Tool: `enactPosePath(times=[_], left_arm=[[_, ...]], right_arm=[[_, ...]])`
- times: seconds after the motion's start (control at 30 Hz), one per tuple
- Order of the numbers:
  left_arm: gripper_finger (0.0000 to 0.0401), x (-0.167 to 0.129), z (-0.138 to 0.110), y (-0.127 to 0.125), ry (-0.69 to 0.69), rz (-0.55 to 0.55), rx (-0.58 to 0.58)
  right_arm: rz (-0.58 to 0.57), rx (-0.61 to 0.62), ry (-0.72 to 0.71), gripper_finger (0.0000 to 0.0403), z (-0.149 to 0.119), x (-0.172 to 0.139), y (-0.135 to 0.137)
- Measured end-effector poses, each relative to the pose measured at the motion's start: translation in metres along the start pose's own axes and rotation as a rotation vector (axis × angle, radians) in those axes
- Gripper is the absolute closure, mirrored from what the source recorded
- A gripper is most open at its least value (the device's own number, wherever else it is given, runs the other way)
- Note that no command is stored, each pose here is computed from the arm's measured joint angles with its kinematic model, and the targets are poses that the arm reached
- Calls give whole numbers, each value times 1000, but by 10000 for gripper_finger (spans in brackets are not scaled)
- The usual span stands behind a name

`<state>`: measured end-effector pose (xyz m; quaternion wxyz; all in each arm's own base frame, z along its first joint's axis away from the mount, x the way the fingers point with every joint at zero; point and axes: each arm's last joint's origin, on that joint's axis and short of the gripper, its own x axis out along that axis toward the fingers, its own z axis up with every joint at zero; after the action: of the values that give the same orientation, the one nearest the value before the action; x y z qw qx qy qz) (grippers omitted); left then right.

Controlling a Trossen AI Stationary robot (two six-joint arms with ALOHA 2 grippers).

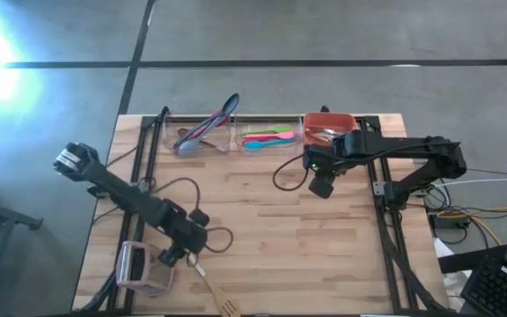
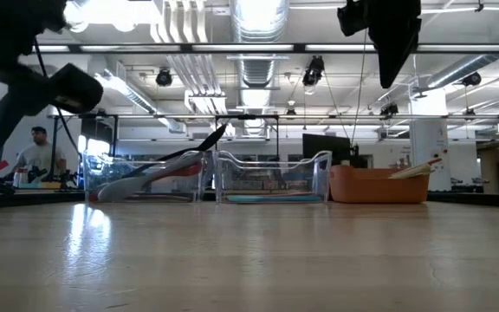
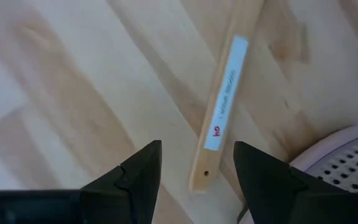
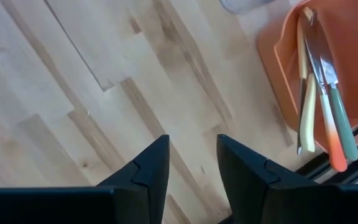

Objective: Pick & Place Kitchen Items
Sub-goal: Put the brown slotted spoon into the left transparent bin

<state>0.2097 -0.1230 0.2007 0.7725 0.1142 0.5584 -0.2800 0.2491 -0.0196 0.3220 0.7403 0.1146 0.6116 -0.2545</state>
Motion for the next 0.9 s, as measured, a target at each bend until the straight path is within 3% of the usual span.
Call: enactPosePath(times=[0.57, 0.9], left_arm=[[199, 47, 35, -11, 126, -33, 85], [199, 58, 47, -23, 105, -44, 109]], right_arm=[[-6, -2, 3, 288, -1, 8, 1], [-5, -10, 1, 285, -1, 8, 1]])
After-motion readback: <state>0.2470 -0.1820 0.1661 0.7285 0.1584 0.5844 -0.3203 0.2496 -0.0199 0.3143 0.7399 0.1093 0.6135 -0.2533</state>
